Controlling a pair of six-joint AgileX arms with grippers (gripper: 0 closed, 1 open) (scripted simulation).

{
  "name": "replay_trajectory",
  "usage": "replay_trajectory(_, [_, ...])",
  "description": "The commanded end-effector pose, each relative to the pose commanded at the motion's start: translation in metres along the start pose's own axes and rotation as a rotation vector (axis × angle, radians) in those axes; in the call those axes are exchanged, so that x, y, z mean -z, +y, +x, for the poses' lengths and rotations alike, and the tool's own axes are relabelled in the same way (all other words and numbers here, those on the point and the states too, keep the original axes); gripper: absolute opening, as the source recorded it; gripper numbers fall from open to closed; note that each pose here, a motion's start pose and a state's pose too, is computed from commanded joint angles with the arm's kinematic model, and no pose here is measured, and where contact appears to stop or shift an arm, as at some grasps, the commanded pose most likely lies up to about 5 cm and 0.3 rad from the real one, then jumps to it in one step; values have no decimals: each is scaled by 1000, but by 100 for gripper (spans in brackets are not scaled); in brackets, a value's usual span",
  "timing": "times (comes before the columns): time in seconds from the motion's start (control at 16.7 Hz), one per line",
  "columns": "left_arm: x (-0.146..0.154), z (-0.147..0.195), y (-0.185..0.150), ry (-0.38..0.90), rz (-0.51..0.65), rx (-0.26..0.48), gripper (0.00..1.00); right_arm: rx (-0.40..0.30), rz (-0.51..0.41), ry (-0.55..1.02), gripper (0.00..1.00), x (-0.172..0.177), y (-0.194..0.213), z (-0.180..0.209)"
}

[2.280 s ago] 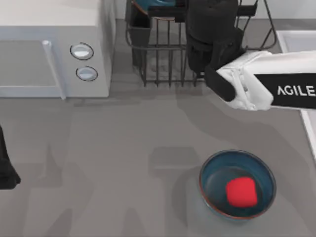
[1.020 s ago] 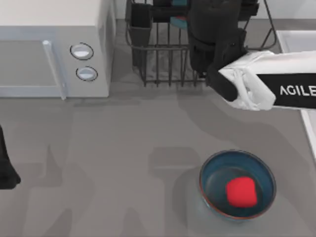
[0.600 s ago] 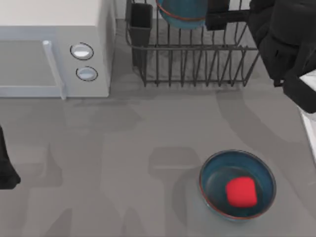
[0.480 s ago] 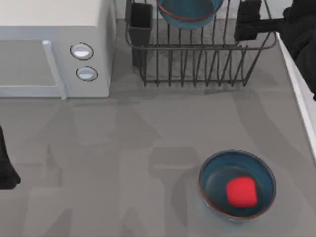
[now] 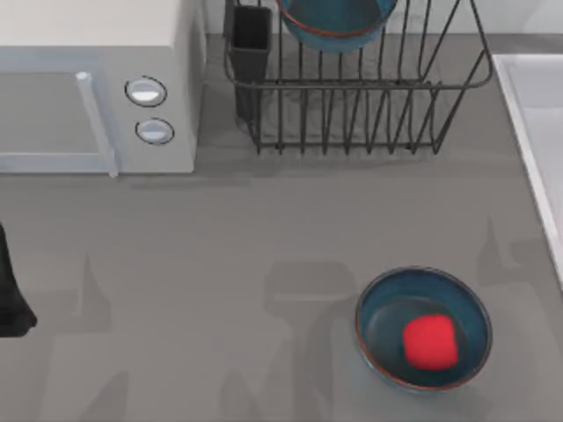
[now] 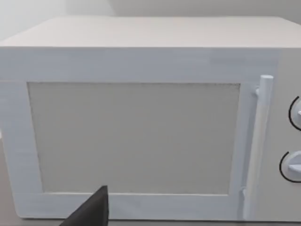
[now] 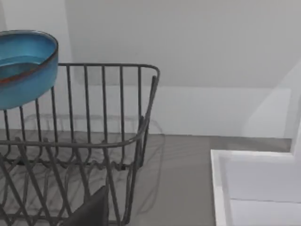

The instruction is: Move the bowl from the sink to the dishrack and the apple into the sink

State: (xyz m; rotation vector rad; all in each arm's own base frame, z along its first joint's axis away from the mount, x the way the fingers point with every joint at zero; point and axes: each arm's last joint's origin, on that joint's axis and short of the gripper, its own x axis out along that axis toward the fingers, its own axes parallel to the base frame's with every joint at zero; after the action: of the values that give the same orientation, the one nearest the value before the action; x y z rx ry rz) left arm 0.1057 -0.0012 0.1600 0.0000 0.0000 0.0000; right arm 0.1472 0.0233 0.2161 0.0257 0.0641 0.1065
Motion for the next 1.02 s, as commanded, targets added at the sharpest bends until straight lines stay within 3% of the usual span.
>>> replay_trajectory(0.36, [0,0,0,0,0,0,100,77,-13,-37,100,53,-18,-36])
replay_trajectory(1.02, [0,0,0,0,0,0,100,106,-26,-64,100,58,-22,-40])
